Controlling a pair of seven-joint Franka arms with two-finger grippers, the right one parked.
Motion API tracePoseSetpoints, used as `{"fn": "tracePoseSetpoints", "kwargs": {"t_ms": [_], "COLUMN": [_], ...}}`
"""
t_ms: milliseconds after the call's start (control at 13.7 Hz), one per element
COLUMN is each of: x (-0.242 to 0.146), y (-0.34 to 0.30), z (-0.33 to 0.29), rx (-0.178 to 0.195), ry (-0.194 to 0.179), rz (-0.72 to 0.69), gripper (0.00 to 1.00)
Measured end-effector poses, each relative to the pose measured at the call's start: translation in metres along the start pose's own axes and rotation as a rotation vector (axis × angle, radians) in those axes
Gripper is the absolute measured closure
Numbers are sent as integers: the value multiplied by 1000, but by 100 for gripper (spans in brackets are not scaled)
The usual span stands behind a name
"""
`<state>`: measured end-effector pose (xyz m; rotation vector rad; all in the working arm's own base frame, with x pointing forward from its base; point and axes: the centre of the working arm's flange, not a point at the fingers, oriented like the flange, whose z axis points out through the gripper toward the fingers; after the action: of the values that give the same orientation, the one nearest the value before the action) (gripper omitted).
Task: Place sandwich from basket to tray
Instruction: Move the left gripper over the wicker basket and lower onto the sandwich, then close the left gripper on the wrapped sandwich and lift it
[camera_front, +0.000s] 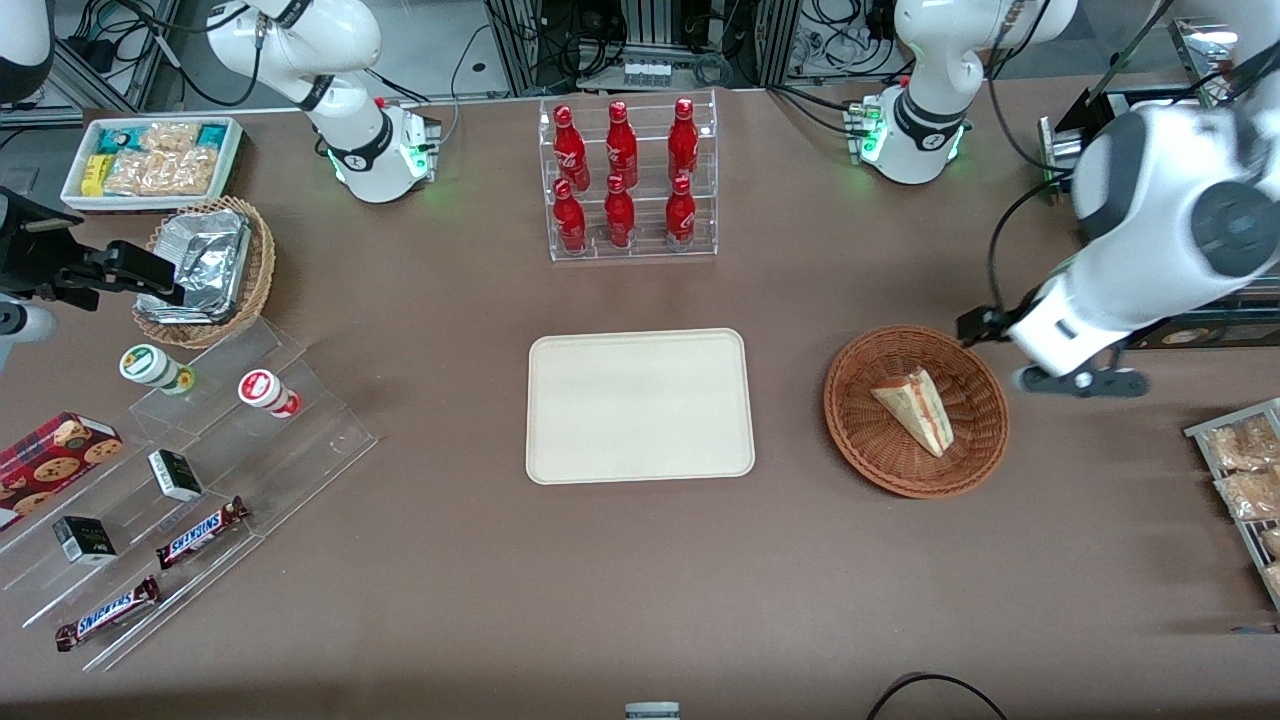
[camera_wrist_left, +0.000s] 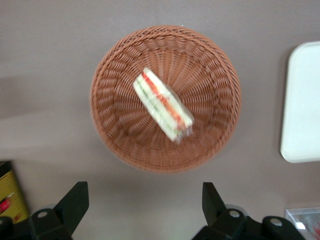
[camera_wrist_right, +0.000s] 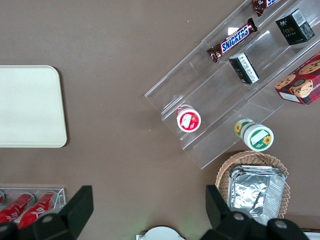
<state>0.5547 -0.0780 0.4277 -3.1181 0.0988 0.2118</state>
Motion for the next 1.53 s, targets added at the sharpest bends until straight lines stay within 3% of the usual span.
{"fn": "tracePoseSetpoints", "kwargs": {"t_ms": [292, 802, 1094, 1385, 1531], "x": [-12, -10, -4, 0, 1], "y": [12, 25, 26, 27, 27], "z": [76, 101, 128, 159, 169], "rx": [-11, -65, -84, -79, -76], "ry": [82, 129, 129, 100, 88], "rz": [-98, -675, -787, -810, -813], "gripper": [0, 0, 0, 0, 22]}}
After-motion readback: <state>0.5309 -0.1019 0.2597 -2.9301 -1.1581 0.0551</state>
